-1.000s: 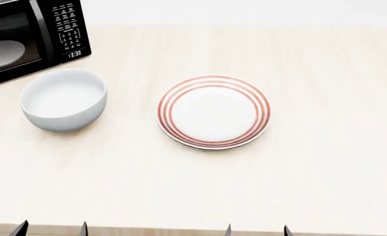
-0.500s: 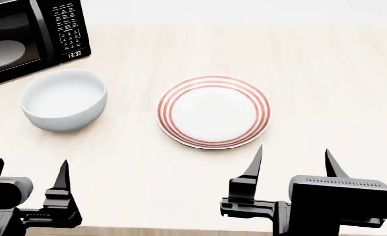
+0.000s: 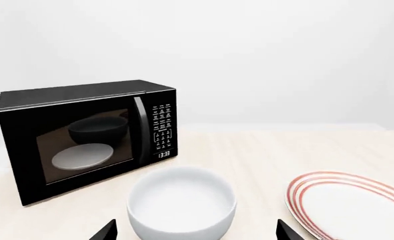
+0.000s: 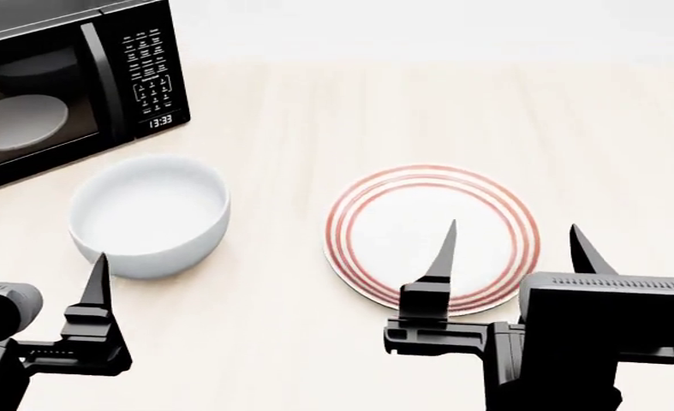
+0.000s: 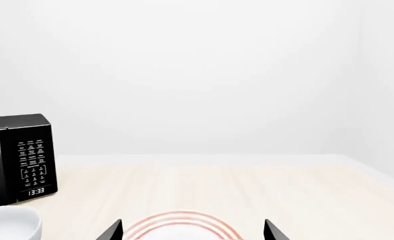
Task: Put the white bowl to the right of the plate.
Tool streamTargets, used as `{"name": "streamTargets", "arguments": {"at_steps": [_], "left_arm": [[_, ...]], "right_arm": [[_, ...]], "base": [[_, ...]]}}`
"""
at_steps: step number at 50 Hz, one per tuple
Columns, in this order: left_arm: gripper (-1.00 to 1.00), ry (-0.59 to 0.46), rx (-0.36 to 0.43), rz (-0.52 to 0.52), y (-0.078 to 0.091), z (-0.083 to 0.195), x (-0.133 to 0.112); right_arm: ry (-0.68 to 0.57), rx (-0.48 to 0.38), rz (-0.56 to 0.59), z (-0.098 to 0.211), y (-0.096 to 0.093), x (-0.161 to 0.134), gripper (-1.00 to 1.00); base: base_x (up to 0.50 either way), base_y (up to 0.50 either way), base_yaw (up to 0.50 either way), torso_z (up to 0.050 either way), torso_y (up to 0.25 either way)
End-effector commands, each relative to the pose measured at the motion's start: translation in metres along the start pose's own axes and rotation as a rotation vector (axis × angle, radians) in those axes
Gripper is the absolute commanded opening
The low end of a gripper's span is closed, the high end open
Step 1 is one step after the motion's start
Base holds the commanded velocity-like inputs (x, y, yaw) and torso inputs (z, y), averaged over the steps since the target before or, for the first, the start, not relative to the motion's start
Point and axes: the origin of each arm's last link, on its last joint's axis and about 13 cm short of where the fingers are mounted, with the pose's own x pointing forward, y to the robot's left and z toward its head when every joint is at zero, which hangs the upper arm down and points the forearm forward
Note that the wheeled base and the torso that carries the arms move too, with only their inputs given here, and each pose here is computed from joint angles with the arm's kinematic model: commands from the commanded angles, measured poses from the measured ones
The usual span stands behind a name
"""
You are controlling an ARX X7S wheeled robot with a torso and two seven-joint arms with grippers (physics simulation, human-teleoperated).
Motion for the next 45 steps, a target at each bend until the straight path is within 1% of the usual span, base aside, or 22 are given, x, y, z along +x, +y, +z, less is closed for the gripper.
{"name": "streamTargets", "arguments": {"at_steps": [1, 9, 11, 17, 38, 40, 41, 42, 43, 44, 45], "left_arm": [[1.0, -0.012, 0.006, 0.002, 0.0, 0.006, 0.0], [1.0, -0.011, 0.006, 0.001, 0.0, 0.005, 0.0], [1.0, -0.011, 0.004, 0.001, 0.0, 0.006, 0.0], [1.0, -0.016, 0.002, 0.0, 0.0, 0.006, -0.001], [1.0, -0.017, -0.002, 0.007, 0.002, 0.007, 0.0], [1.0, -0.015, -0.003, 0.009, 0.002, 0.007, 0.0], [1.0, -0.016, -0.004, 0.01, 0.003, 0.007, 0.0], [1.0, -0.014, -0.005, 0.01, 0.003, 0.007, 0.0], [1.0, -0.015, -0.004, 0.017, 0.005, 0.008, 0.001], [1.0, -0.016, -0.005, 0.019, 0.006, 0.008, 0.001], [1.0, -0.016, -0.008, 0.024, 0.007, 0.009, 0.001]], "right_arm": [[-0.033, -0.008, -0.004, 0.011, -0.003, 0.003, 1.0], [-0.042, -0.021, -0.008, 0.014, -0.003, 0.004, 1.0], [-0.037, -0.013, -0.005, 0.015, -0.003, 0.005, 1.0], [-0.041, -0.005, -0.015, 0.021, -0.005, 0.006, 1.0], [-0.034, 0.006, -0.025, 0.022, -0.008, 0.012, 1.0], [0.011, 0.046, -0.024, 0.022, -0.007, 0.014, 1.0], [0.052, 0.024, -0.039, 0.023, -0.007, 0.018, 1.0], [0.056, -0.009, -0.058, 0.023, -0.007, 0.021, 1.0], [0.044, -0.013, -0.058, 0.026, -0.006, 0.025, 1.0], [0.064, -0.016, -0.065, 0.028, -0.006, 0.027, 1.0], [0.083, -0.03, -0.104, 0.03, -0.005, 0.032, 1.0]], "base": [[0.5, 0.0, 0.0, 0.0, 0.0], [0.5, 0.0, 0.0, 0.0, 0.0], [0.5, 0.02, 0.0, 0.0, 0.0], [0.5, 0.15, 0.0, 0.0, 0.0], [0.5, 0.17, 0.0, 0.0, 0.001], [0.5, 0.17, 0.0, 0.0, 0.0], [0.48, 0.18, 0.0, 0.0, 0.0], [0.24, 0.08, 0.0, 0.0, 0.0], [0.0, 0.0, 0.0, 0.0, 0.0], [0.0, 0.0, 0.0, 0.0, 0.0], [0.0, 0.0, 0.0, 0.0, 0.0]]}}
